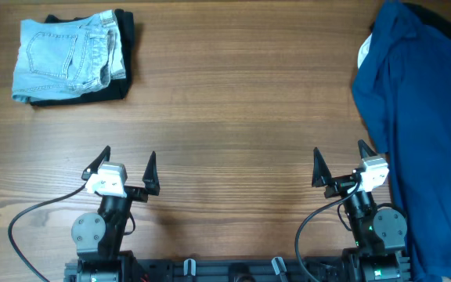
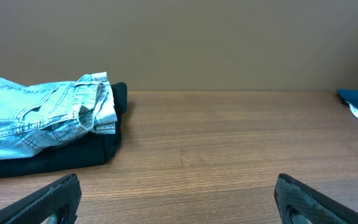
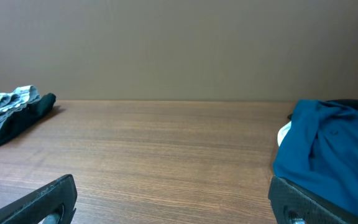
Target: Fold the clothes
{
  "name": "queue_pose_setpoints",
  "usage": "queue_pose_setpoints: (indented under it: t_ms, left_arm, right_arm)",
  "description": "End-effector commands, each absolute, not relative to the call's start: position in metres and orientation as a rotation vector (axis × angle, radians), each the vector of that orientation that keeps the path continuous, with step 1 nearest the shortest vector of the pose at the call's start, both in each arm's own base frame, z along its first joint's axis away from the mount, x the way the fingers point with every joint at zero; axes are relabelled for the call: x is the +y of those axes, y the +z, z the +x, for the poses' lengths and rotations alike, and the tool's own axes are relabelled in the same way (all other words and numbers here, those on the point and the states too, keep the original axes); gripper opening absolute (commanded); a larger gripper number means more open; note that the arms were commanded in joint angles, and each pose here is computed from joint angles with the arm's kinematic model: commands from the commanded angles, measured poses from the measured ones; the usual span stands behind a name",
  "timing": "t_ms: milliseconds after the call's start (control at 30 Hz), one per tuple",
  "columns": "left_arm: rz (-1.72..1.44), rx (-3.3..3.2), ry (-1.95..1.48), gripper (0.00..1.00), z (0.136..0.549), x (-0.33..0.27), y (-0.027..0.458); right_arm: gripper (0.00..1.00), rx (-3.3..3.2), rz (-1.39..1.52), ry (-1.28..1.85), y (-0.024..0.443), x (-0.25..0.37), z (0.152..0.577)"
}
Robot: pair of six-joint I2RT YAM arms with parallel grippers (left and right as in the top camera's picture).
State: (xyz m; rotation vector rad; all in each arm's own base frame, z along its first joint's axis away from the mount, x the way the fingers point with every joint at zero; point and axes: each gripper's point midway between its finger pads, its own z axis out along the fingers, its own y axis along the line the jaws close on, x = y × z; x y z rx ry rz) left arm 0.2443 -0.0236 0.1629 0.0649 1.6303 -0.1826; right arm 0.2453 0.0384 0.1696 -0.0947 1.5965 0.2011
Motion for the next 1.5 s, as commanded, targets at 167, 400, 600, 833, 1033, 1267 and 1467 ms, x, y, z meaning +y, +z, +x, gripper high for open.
queue_pose_setpoints:
  t_ms: [167, 400, 600, 833, 1033, 1267, 1467]
  left_arm:
    - [0.049, 1.632, -0.181, 1.0, 0.245, -0.022, 0.16]
    - [0.049, 1.632, -0.181, 1.0, 0.245, -0.022, 0.16]
    - [0.049, 1.631, -0.181, 1.0, 0.245, -0.022, 0.161]
    - [0.052, 1.63, -0.184, 1.0, 0.245, -0.023, 0.161]
    - [0.07, 1.613, -0.2, 1.0, 0.244, -0.026, 0.165]
    - [0.052, 1.58, -0.269, 1.0, 0.241, -0.032, 0.182]
    - [0.045, 1.542, -0.279, 1.0, 0.239, -0.032, 0.212]
  right_arm:
    - [1.0, 1.592, -0.079, 0.207, 0.171, 0.037, 0.245]
    - [1.0, 1.592, -0.079, 0.207, 0.171, 0.037, 0.245]
    - [1.0, 1.592, -0.077, 0.184, 0.17, 0.034, 0.246]
    - [1.0, 1.587, -0.075, 0.18, 0.172, 0.034, 0.246]
    - [1.0, 1.538, -0.006, 0.254, 0.185, 0.034, 0.246]
    - [1.0, 1.359, -0.027, 0.264, 0.242, 0.035, 0.238]
    - [1.0, 1.402, -0.02, 0.257, 0.254, 0.035, 0.249]
